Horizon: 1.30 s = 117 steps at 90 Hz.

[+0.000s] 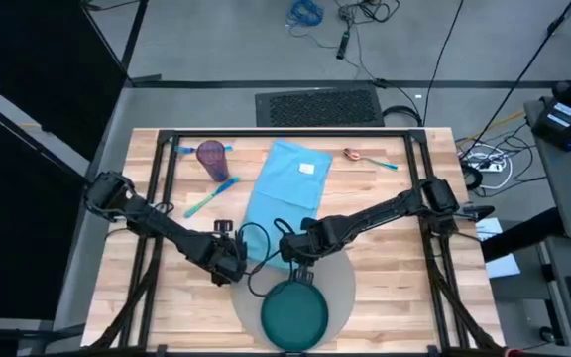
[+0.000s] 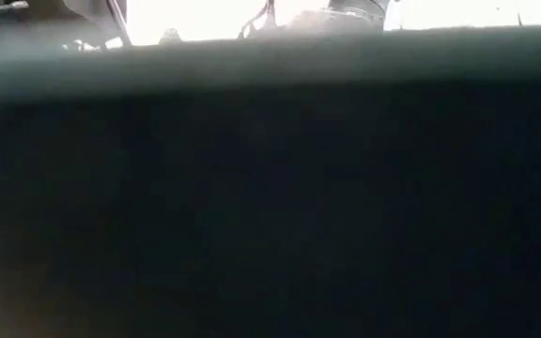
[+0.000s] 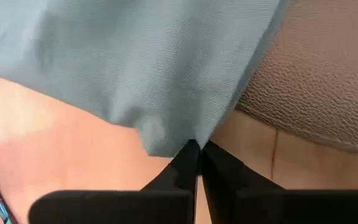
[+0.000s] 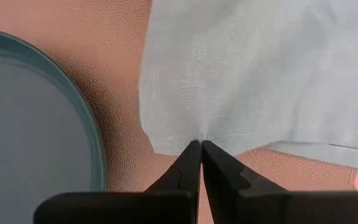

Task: Set table place
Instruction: Fold the blue napkin

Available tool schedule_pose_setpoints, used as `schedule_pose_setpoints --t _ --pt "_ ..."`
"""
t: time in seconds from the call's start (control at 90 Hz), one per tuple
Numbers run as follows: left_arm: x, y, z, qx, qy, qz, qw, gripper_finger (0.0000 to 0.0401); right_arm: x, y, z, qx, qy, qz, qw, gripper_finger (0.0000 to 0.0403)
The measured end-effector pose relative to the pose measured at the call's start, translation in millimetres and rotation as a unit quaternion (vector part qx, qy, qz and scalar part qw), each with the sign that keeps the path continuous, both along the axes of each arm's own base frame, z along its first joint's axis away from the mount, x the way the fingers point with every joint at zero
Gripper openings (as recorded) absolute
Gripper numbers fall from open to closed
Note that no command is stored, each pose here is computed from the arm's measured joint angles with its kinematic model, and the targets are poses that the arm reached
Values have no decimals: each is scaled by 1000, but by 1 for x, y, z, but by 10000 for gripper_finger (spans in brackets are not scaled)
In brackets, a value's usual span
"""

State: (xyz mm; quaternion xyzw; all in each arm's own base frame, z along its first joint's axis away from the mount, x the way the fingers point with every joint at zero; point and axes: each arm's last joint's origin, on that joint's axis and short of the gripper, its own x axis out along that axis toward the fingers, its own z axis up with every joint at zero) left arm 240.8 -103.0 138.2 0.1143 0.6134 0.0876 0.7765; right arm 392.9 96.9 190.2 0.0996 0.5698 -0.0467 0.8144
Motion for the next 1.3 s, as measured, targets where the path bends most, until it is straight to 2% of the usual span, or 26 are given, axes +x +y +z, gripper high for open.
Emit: schedule_pose_setpoints --t 0.311,0.4,0.644,0.8,0.922,1.044,1.3 --pt "0 0 0 -1 -1 0 1000 0 4 2 -2 3 -13 -4 1000 10" --pt "0 0 0 -1 -1 0 1000 0 4 2 -2 4 -14 -5 1000 34" --pt "0 0 0 -6 1 1 1000 0 4 2 -2 8 -14 -10 1000 132" --pt "-3 1 0 2 14 11 1000 0 7 5 0 15 -34 -9 999 166" --pt "-7 5 0 24 22 30 999 0 10 14 2 30 -63 9 998 173" --pt "-3 6 1 21 8 31 999 0 16 18 1 52 -84 22 995 170" --pt "2 16 1 23 8 41 999 0 25 8 -25 43 -62 24 997 165"
